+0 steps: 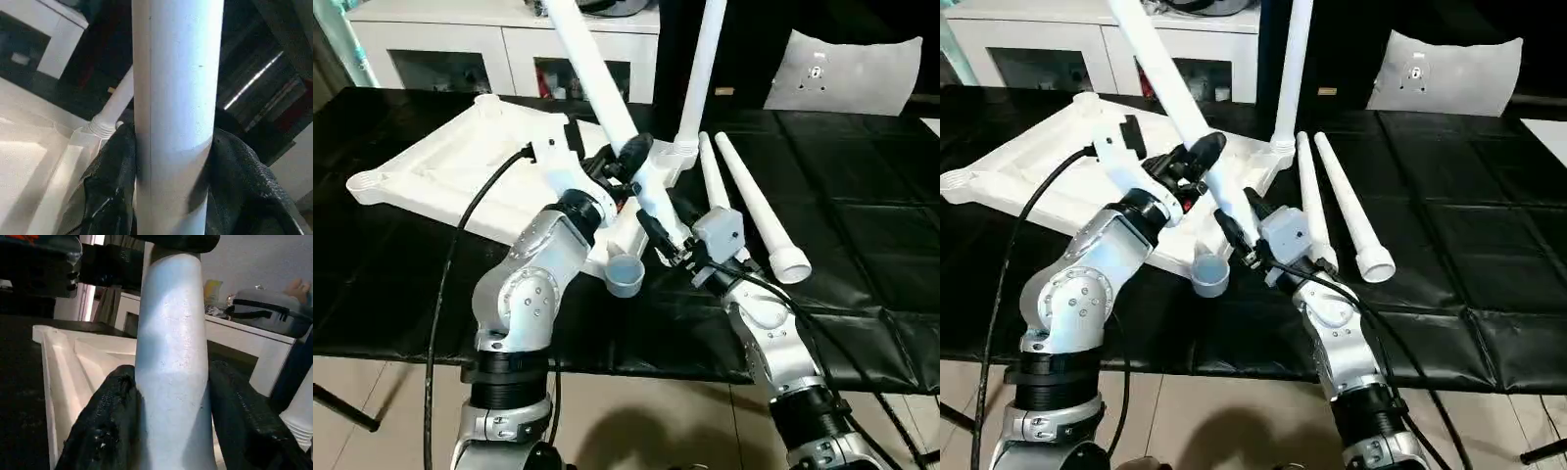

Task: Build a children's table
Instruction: Pick table leg

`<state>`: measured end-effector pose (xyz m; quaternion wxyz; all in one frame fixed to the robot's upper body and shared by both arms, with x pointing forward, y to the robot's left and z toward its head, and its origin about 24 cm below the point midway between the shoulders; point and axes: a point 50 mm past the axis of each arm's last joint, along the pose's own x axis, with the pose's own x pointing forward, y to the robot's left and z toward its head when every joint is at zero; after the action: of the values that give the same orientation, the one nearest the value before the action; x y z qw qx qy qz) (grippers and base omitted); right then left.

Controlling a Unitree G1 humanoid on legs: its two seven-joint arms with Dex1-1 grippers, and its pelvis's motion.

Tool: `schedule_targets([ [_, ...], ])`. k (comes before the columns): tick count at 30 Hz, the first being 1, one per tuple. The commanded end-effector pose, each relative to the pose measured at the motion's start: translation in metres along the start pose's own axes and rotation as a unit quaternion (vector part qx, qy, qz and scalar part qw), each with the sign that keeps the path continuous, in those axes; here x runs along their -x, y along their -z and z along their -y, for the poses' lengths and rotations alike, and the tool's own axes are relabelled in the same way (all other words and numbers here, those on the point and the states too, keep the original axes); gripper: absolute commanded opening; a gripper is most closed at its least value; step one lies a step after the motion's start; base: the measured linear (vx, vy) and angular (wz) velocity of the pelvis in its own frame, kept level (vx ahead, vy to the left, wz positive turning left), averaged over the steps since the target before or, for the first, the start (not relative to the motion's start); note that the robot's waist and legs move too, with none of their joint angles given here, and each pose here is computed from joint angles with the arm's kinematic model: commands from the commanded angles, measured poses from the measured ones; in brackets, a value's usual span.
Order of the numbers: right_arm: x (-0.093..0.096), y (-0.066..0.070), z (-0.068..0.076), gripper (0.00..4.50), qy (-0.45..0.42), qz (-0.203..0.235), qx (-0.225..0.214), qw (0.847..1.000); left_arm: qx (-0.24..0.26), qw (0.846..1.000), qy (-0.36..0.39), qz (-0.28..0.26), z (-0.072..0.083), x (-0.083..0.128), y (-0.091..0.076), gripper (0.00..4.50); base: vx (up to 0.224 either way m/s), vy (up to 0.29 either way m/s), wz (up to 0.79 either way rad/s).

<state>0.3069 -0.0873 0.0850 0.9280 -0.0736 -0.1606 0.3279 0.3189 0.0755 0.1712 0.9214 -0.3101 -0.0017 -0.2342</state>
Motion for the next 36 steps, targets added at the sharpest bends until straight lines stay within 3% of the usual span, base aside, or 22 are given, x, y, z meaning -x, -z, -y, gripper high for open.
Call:
schedule_targets([
  [1, -0.006, -0.006, -0.002, 1.90, -0.011, 0.017, 0.011, 1.000, 0.085, 0.996, 0.002, 0.012, 0.001, -0.001, -0.002, 1.82, 0.000, 0.000, 0.00],
  [6, -0.008, -0.006, -0.003, 1.90, -0.014, 0.016, 0.012, 1.000, 0.106, 0.994, -0.005, 0.015, -0.003, -0.001, -0.003, 1.82, 0.000, 0.000, 0.00],
  [9, -0.009, -0.006, -0.002, 1.90, -0.016, 0.011, 0.013, 1.000, 0.068, 0.998, -0.004, 0.009, -0.005, -0.001, -0.004, 1.82, 0.000, 0.000, 0.00],
  [11, -0.009, -0.006, 0.000, 2.59, -0.009, 0.013, 0.017, 1.000, 0.046, 0.999, -0.001, 0.006, -0.004, -0.001, -0.005, 1.82, 0.000, 0.000, 0.00],
  [17, -0.010, -0.011, -0.001, 3.09, -0.035, 0.025, -0.019, 0.999, 0.001, 1.000, -0.001, 0.017, -0.003, -0.003, -0.013, 1.80, 0.000, 0.000, 0.00],
  [23, -0.007, -0.014, 0.001, 3.66, -0.044, 0.030, -0.028, 0.998, -0.036, 0.999, -0.007, 0.020, -0.011, -0.005, -0.022, 1.80, 0.000, 0.000, 0.00],
  [27, 0.000, -0.022, 0.013, 3.86, -0.024, 0.043, -0.108, 0.993, -0.095, 0.995, -0.017, 0.008, -0.024, -0.005, -0.030, 1.80, 0.000, 0.000, 0.00],
  [28, 0.000, -0.022, 0.013, 4.02, -0.024, 0.043, -0.108, 0.993, -0.095, 0.995, -0.017, 0.008, -0.024, -0.005, -0.030, 1.80, 0.000, 0.000, 0.00],
  [30, 0.004, -0.025, 0.021, 4.21, -0.022, 0.036, -0.150, 0.988, -0.101, 0.995, -0.016, 0.008, -0.029, -0.005, -0.036, 1.80, 0.000, 0.000, 0.00],
  [35, 0.013, -0.021, 0.046, 4.43, 0.018, -0.038, -0.241, 0.970, -0.108, 0.994, 0.019, -0.022, -0.033, -0.002, -0.043, 1.80, 0.000, 0.000, 0.00],
  [36, 0.013, -0.021, 0.046, 4.43, 0.018, -0.038, -0.241, 0.970, -0.108, 0.994, 0.019, -0.022, -0.033, -0.002, -0.043, 1.80, 0.000, 0.000, 0.00],
])
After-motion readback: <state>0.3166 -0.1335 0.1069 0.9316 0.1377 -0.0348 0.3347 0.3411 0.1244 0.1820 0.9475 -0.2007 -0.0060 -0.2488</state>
